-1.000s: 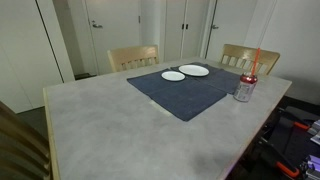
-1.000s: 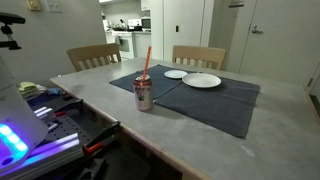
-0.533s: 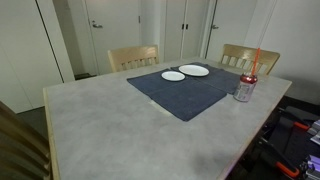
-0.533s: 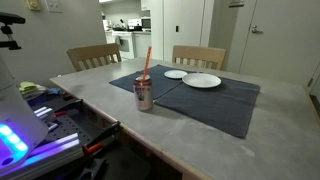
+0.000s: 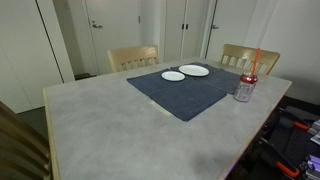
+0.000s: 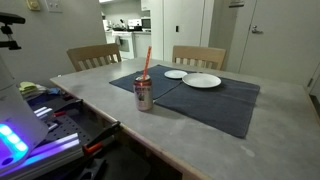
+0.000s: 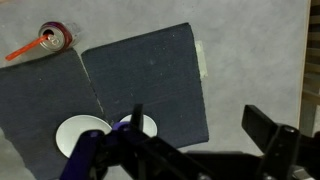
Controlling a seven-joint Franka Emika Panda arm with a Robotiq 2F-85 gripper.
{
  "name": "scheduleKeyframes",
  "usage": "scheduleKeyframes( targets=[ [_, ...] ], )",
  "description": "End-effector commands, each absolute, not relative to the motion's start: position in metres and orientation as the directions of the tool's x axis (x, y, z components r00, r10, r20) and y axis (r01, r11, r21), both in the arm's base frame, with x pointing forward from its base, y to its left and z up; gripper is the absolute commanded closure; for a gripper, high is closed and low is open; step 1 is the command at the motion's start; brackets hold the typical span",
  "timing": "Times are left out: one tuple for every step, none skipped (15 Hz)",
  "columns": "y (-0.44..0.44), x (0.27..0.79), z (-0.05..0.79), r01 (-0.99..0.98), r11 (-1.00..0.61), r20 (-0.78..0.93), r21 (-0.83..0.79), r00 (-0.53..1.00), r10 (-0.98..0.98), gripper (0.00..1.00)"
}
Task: Take the straw out of the drink can and put it on the table mat on the left
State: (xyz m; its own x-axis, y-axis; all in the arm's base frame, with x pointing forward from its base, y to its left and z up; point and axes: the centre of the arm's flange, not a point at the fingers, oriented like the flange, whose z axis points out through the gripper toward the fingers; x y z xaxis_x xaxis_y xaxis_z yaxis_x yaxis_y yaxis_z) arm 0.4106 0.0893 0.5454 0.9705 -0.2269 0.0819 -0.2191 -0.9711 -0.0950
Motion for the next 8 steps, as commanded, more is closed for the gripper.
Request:
scheduleKeyframes(
  targets=[
    [0.06,0.446,0.552,-0.235,-0.967,0.048,-0.102,0.969,-0.241,0.0],
    [0.051,0.452,0.552,-0.243,-0.964,0.043,-0.106,0.968,-0.249,0.0],
    [0.04,0.459,0.552,-0.246,-0.963,0.035,-0.11,0.967,-0.251,0.0],
    [0.03,0.463,0.552,-0.249,-0.962,0.027,-0.114,0.967,-0.254,0.0],
    [0.021,0.464,0.552,-0.257,-0.96,0.017,-0.114,0.965,-0.26,0.0],
    [0.009,0.461,0.551,-0.275,-0.957,0.004,-0.094,0.961,-0.277,0.0],
    [0.0,0.458,0.55,-0.292,-0.954,-0.007,-0.071,0.956,-0.293,0.0],
    [0.014,0.452,0.545,-0.289,-0.952,0.026,-0.105,0.956,-0.293,0.0]
  ],
)
